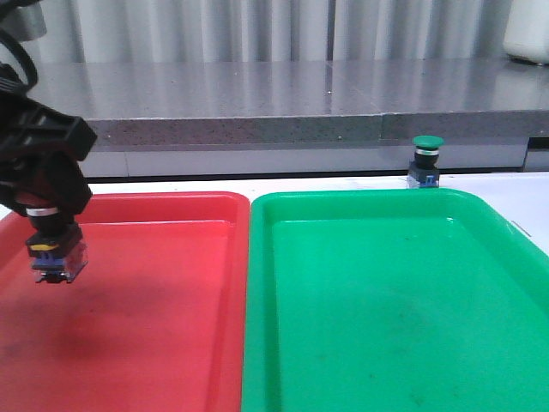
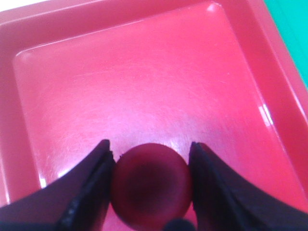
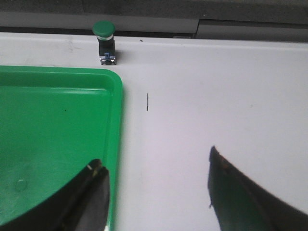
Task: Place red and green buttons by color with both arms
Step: 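Lift the red button with the left gripper and lower it into the red tray, then open the left gripper and raise it away from the red button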
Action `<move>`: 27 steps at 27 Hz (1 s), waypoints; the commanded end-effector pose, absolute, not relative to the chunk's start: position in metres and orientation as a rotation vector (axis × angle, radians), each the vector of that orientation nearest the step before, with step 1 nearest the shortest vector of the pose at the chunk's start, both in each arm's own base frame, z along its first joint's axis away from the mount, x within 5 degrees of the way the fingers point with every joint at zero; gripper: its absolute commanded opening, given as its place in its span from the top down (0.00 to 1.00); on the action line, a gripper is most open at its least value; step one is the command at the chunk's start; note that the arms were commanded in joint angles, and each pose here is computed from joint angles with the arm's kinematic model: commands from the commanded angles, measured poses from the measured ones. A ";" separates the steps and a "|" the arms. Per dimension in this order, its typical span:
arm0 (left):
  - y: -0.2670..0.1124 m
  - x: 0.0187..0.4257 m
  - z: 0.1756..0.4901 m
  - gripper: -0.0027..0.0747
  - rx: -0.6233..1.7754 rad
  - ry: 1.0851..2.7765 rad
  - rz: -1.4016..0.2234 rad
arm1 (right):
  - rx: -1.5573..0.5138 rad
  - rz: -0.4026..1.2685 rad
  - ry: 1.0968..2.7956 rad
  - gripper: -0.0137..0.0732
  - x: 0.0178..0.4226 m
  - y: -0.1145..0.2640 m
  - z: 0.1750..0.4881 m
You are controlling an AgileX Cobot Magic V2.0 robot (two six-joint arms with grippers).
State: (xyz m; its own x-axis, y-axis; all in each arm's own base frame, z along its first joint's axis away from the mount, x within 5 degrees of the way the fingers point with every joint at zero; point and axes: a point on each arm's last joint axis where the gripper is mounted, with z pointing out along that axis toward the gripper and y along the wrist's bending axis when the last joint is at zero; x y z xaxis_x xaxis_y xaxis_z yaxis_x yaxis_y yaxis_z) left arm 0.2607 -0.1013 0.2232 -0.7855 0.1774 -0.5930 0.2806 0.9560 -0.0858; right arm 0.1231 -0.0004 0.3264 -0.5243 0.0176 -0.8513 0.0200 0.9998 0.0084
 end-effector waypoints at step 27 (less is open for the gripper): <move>-0.086 0.208 0.317 0.34 0.277 2.207 -0.336 | 0.013 -0.019 2.026 0.30 0.127 -0.001 0.341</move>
State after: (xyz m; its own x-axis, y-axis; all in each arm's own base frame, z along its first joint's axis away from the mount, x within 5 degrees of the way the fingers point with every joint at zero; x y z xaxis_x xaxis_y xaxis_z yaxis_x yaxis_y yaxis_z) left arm 0.2220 -0.0883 0.2861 -0.6920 0.1211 -0.7116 0.2924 0.9483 -0.1231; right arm 0.1231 -0.0004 0.3264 -0.5243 0.0176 -0.8513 0.0200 0.9998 0.0084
